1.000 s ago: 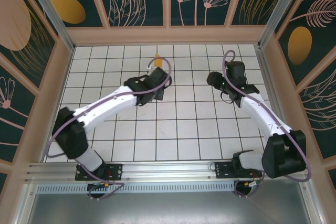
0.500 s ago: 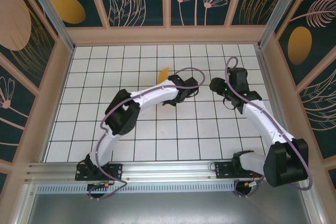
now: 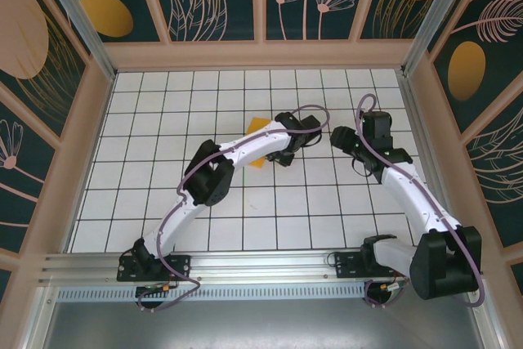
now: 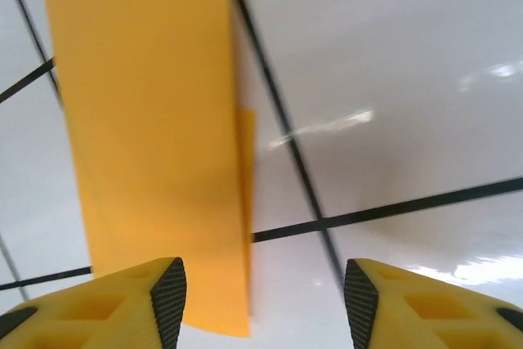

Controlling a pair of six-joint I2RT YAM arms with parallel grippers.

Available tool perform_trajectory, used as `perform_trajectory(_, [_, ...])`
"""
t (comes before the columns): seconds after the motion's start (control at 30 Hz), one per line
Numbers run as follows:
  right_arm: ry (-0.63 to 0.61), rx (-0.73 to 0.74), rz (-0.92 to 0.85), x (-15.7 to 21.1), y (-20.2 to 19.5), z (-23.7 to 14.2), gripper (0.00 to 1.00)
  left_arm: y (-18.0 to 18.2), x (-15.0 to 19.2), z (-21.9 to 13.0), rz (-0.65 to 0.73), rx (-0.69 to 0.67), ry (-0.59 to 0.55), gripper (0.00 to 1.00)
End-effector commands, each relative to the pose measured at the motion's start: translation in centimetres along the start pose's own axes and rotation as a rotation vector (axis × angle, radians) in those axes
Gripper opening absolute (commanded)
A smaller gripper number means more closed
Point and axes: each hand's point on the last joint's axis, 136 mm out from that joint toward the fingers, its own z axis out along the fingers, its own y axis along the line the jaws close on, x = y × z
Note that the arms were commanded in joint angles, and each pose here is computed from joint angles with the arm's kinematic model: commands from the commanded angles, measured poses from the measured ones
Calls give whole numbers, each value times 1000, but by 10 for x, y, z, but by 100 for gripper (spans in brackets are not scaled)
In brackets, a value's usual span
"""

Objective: Fold a paper plane with a square sheet of paper (fold left side to right side)
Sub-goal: Turn over the paper at the center of the table, then rotate the paper at the center of the table.

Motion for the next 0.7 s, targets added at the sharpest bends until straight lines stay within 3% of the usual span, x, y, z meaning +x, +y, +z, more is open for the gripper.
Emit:
perform_trajectory(0.0, [26,-62,14,7,7,1,54,4,-20,-40,-23,168,-70,60])
perform_trajectory(0.17, [80,-85,38,13,20,24,56,51,-31,-59,-173,365,-165,63])
perform_trajectory(0.43, [188,-36,-121,27,88,94,77,139,-14,-97,-454,593,-480,77])
perform_trajectory(0.67, [246,19,-167,39,127,159,87,178,26,-96,-582,545,-609,88])
